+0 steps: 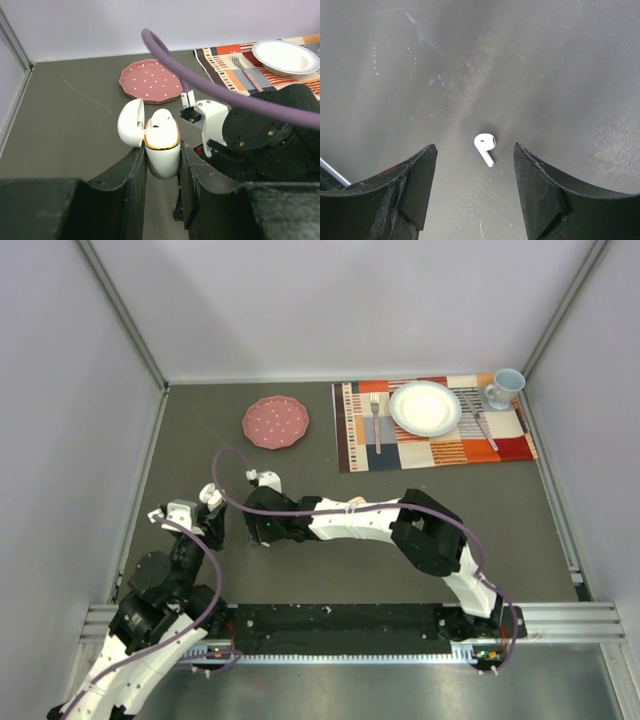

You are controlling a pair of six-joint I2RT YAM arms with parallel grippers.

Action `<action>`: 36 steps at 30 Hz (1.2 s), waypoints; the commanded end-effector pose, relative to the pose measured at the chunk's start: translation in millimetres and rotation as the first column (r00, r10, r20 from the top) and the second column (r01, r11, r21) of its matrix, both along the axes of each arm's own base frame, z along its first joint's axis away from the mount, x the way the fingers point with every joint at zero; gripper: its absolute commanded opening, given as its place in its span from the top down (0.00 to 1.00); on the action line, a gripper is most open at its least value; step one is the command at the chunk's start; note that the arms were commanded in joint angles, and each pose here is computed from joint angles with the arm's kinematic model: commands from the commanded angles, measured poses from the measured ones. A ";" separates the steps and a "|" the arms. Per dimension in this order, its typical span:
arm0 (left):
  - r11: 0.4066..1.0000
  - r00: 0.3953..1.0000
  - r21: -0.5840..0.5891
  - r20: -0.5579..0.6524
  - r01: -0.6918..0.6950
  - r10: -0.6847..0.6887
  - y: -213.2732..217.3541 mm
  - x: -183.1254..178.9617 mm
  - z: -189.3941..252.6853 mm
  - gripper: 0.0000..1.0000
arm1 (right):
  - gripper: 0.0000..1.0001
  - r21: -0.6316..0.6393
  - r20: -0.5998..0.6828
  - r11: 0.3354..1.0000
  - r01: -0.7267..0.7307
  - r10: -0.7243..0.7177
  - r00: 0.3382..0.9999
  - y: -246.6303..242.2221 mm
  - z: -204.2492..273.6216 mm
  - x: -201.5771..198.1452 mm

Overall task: Insert the wireless bluetooth earbuds into the charging case
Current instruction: Pick up the left earbud from the center of the board.

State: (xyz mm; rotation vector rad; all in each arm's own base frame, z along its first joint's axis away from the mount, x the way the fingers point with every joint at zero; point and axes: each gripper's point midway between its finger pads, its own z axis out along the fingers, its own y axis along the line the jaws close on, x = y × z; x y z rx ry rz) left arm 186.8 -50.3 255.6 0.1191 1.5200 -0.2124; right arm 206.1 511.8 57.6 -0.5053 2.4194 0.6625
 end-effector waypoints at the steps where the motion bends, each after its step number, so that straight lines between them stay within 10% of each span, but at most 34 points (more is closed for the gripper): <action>1: 0.992 0.985 -0.130 0.169 0.003 0.019 22.8 -26.7 40.9 1.00 | 0.38 -0.011 0.032 1.000 -0.007 0.007 0.999 10.8 3.7 0.3; 36: 0.990 0.989 -0.144 0.147 -0.005 0.026 22.2 -24.7 34.8 1.00 | 0.60 -0.147 0.061 0.986 -0.074 0.084 0.995 7.2 -34.5 -4.7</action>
